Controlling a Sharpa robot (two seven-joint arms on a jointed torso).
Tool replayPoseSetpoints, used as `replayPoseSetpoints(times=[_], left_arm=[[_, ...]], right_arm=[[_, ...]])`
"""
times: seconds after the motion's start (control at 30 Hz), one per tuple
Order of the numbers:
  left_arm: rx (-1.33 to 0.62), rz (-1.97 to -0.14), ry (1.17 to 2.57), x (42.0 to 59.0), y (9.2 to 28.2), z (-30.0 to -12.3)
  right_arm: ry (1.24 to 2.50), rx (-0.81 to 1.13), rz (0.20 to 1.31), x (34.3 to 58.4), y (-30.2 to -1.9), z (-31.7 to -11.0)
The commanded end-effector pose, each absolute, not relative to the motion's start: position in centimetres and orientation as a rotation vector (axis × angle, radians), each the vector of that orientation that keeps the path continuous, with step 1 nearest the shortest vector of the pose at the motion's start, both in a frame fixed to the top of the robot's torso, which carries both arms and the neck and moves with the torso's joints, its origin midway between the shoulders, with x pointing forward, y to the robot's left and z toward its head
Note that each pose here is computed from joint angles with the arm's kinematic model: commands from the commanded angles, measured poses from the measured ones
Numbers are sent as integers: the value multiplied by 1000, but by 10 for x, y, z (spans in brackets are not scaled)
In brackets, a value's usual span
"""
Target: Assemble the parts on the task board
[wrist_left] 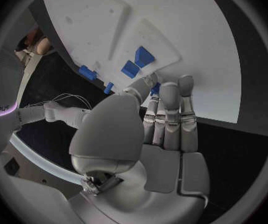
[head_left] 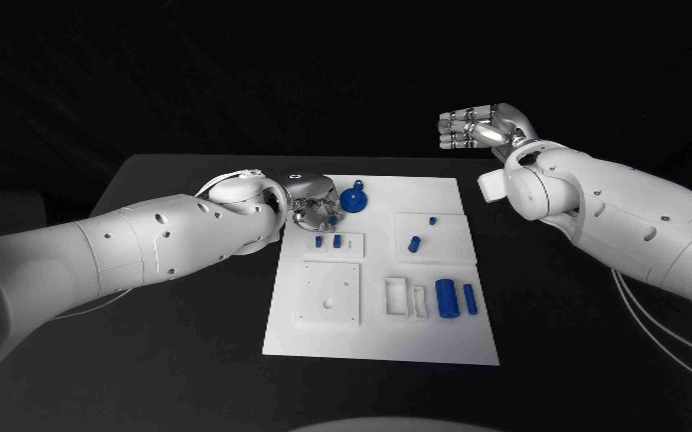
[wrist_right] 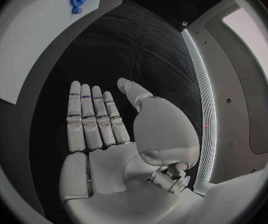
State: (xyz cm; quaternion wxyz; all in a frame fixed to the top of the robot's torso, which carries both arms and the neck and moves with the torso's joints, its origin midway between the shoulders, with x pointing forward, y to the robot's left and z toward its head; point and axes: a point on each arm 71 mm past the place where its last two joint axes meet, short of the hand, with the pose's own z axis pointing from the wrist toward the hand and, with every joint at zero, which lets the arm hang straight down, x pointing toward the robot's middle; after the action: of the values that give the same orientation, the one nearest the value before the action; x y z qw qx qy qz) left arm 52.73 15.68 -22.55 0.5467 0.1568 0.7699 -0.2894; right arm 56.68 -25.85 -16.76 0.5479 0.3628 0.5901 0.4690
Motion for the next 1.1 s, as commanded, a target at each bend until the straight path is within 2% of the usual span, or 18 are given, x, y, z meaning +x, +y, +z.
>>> replayPoseSetpoints(times=[0.03,0.67,1.1], left_arm=[[372,-700,1830,526,156,-226],[365,-693,1848,525,165,-226],[294,-666,1793,536,187,-215]], right_arm=[[1404,849,1126,566,-258,-168],[1405,851,1122,566,-259,-169],[1433,829,1119,565,-259,-170]])
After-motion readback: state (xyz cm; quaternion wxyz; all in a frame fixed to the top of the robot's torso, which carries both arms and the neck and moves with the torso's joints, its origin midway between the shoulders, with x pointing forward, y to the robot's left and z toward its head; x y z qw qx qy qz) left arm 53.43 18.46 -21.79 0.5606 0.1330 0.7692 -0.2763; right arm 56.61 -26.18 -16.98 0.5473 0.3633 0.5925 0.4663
